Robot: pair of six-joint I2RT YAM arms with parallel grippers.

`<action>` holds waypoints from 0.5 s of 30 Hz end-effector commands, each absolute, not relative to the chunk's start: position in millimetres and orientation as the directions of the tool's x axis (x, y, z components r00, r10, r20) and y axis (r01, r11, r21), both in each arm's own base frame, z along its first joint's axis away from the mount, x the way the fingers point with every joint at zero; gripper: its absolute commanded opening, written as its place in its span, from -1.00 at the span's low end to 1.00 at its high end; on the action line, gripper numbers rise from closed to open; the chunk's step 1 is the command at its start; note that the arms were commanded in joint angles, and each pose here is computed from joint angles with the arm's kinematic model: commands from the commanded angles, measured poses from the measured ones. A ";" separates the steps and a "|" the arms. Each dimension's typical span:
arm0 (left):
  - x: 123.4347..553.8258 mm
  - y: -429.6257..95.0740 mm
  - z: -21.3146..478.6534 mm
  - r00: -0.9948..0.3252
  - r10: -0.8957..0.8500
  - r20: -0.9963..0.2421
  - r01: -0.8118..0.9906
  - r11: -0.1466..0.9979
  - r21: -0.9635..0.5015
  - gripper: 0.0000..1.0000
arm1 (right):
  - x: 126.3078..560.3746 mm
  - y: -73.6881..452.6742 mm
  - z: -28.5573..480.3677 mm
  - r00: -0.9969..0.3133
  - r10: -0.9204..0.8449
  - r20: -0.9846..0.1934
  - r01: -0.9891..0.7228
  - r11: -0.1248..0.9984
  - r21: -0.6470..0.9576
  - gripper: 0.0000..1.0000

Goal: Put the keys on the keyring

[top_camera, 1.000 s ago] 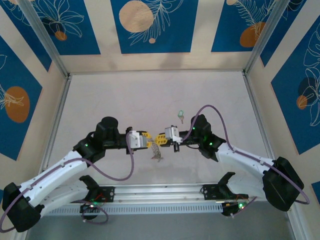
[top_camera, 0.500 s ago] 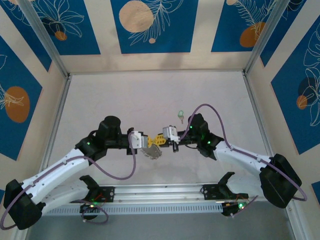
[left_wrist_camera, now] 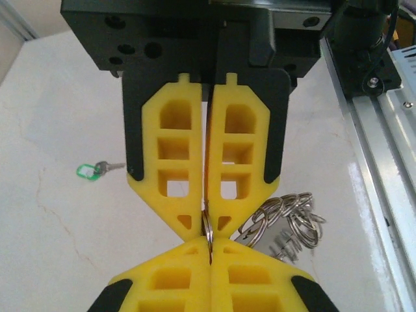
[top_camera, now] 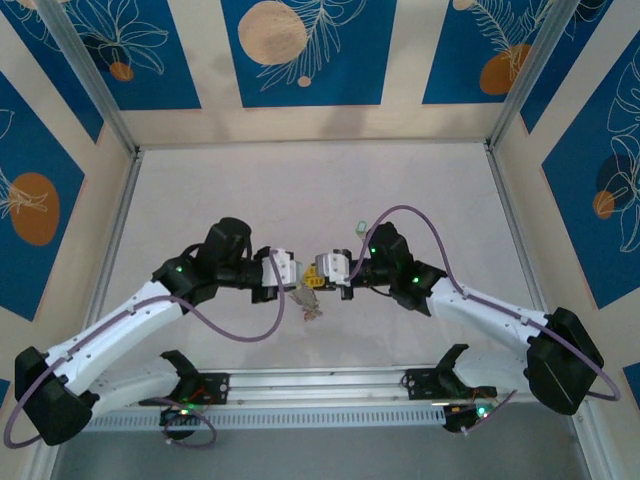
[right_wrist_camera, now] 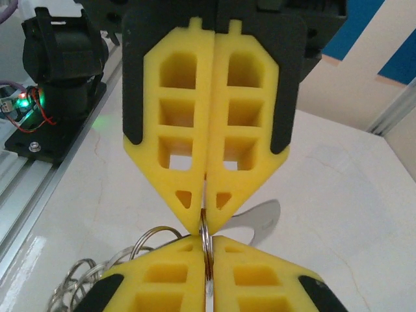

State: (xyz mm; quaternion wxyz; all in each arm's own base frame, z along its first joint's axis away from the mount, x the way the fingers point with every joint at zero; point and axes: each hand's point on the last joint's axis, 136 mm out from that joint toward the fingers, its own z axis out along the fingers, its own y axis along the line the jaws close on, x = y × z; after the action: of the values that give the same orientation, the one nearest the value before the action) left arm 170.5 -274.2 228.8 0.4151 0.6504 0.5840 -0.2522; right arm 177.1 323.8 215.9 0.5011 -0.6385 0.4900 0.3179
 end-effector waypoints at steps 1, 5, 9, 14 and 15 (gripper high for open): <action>158.2 -286.1 256.0 0.116 0.465 -0.878 0.992 -0.004 0.129 -1.00 | 181.2 324.3 223.8 0.324 -0.330 -0.887 -0.939 -0.002 -0.343 -0.75; 164.3 -285.0 263.2 0.023 0.443 -0.896 0.998 0.038 0.045 -1.00 | 173.8 319.8 225.7 0.308 -0.337 -0.890 -0.949 -0.041 -0.313 -1.00; 168.8 -278.8 260.9 0.009 0.449 -0.893 0.997 0.070 0.045 -1.00 | 166.7 314.4 231.4 0.264 -0.331 -0.906 -0.964 -0.071 -0.255 -1.00; 172.8 -269.0 247.7 0.004 0.482 -0.876 0.990 0.124 0.073 -0.44 | 170.5 307.0 236.1 0.116 -0.397 -0.910 -0.993 -0.053 -0.104 -1.00; 171.8 -268.5 246.7 0.003 0.482 -0.876 0.990 0.123 0.071 -0.43 | 169.8 306.6 235.8 0.085 -0.405 -0.910 -0.996 -0.058 -0.067 -1.00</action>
State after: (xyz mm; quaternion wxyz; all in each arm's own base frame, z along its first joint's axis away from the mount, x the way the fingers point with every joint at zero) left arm 172.3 -272.2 242.3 0.3926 0.5905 0.6312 -0.3142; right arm 179.1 310.3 228.6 0.4379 -0.6330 0.5414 0.3383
